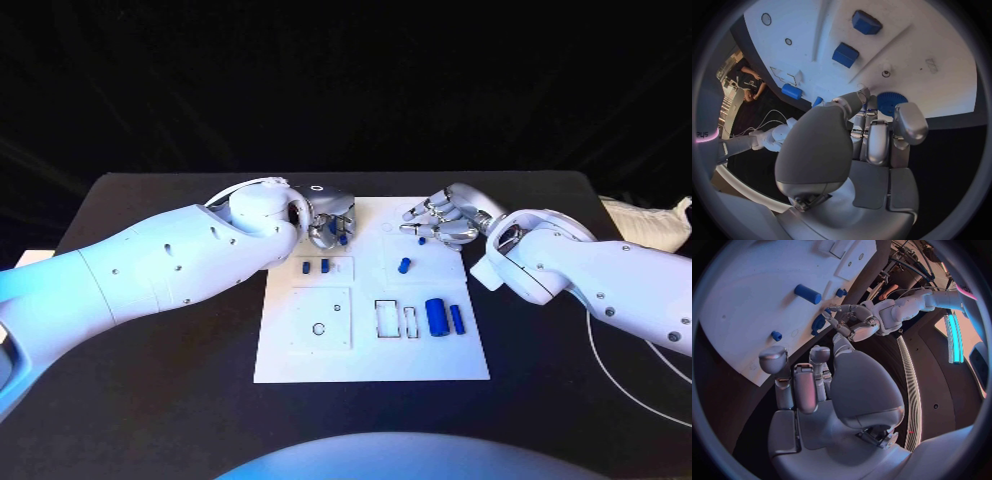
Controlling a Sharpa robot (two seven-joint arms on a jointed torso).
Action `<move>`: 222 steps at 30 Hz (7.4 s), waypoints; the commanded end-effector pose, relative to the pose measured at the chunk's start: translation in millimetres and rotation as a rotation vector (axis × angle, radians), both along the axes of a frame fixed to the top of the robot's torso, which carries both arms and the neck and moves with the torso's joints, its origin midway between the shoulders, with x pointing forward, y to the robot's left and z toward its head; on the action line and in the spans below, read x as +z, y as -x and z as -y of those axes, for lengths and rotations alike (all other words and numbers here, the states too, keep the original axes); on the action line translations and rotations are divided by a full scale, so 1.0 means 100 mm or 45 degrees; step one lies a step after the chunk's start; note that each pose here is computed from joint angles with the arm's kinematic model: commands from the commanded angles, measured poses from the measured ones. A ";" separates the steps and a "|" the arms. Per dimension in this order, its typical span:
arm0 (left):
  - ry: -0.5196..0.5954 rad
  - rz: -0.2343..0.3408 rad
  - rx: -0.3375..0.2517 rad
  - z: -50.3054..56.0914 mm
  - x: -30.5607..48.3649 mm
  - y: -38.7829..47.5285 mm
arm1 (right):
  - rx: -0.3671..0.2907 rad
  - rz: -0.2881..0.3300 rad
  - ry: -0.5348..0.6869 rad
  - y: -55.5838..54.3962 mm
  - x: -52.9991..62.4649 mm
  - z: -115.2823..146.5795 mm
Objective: Assemble the parts on the task board
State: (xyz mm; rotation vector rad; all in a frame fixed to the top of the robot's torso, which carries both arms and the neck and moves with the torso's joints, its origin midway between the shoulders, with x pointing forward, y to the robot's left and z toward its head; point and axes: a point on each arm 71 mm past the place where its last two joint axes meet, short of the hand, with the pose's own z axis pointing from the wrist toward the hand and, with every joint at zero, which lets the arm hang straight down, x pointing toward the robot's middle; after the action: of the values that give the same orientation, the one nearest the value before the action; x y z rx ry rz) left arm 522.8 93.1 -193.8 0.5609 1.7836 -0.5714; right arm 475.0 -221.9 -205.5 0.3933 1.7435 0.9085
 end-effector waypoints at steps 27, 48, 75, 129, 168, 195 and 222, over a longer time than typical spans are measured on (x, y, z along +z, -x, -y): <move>0.065 -0.068 0.143 -0.52 0.107 -0.004 | 0.012 0.006 0.001 0.00 0.00 0.01; 0.033 -0.114 0.115 -0.46 0.055 0.018 | 0.012 0.005 0.002 0.00 0.00 0.01; -0.032 -0.144 0.137 -0.47 0.014 0.009 | 0.013 0.004 0.002 0.00 0.00 0.00; -0.060 -0.161 0.151 -0.41 -0.035 -0.017 | 0.017 0.003 0.000 0.00 -0.01 -0.01; 0.789 -0.271 0.490 -1.06 0.244 0.010 | 0.094 0.257 0.341 -0.04 0.08 0.11; 1.888 -0.960 0.708 -1.23 0.059 0.468 | 0.284 0.315 1.001 -0.06 -0.04 -0.01; 1.877 -0.986 0.715 -1.24 0.050 0.475 | 0.317 0.328 0.901 -0.05 -0.06 -0.19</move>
State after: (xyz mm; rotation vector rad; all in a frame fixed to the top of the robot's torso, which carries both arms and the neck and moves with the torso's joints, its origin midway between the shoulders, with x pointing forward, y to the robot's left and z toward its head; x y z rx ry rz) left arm 475.9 219.3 -189.8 -1.2615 1.5107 -1.5167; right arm 481.2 -205.6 -209.4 -0.3869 1.7511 0.4143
